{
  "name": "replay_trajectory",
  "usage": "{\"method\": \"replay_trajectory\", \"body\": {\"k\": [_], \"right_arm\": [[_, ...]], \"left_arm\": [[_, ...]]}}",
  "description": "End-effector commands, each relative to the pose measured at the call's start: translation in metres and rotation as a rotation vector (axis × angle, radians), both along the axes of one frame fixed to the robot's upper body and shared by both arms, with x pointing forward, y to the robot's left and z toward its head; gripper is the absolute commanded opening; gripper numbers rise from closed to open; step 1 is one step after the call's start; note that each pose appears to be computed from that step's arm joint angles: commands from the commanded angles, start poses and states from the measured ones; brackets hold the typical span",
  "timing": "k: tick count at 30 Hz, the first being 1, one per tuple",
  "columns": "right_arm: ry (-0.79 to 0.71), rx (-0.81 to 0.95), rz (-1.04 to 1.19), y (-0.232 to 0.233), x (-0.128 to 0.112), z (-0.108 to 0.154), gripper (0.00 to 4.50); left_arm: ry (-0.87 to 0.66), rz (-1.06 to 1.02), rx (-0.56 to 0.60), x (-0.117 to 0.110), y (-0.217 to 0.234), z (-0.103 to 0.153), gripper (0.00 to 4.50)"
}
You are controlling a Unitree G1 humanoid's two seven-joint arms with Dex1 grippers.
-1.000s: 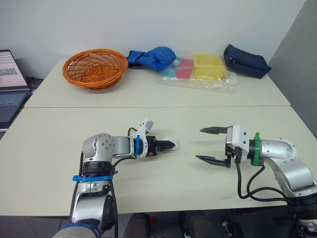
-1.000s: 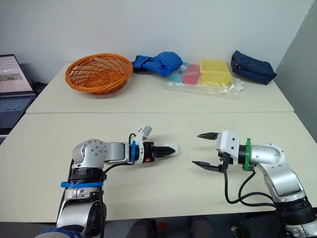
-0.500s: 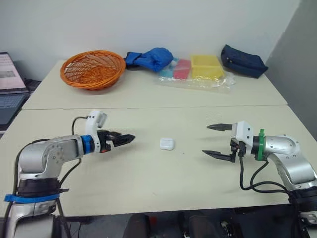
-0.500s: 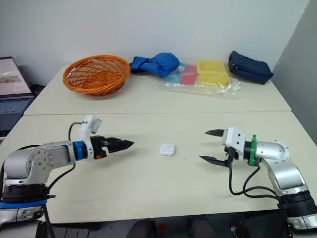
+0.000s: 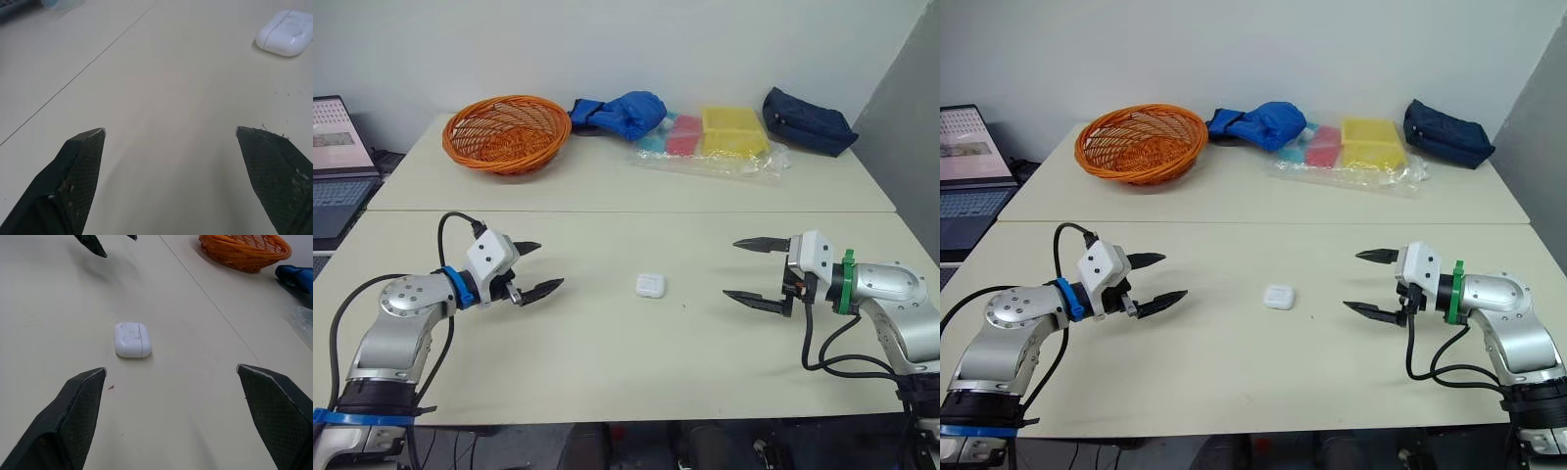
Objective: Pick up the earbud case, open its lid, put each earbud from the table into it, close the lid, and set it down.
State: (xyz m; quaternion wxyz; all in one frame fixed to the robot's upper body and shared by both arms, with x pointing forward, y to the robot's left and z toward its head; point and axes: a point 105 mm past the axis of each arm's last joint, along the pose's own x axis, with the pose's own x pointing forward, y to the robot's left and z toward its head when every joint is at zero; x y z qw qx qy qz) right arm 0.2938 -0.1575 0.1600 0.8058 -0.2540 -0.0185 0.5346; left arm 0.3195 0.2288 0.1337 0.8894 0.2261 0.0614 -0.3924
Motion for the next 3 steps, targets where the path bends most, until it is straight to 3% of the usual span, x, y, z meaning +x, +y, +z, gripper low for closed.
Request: {"method": "replay_trajectory", "body": {"k": [1, 3], "right_arm": [[-0.039, 0.010, 0.008, -0.0002, -0.0004, 0.0114, 4.50], [-0.040, 0.006, 0.009, -0.0007, -0.0004, 0.0115, 4.50]], "left_arm": [[-0.041, -0.018, -0.012, 0.0017, -0.0031, 0.0151, 4.46], [-0.014, -0.036, -0.013, 0.0003, -0.0048, 0.0145, 4.46]]}}
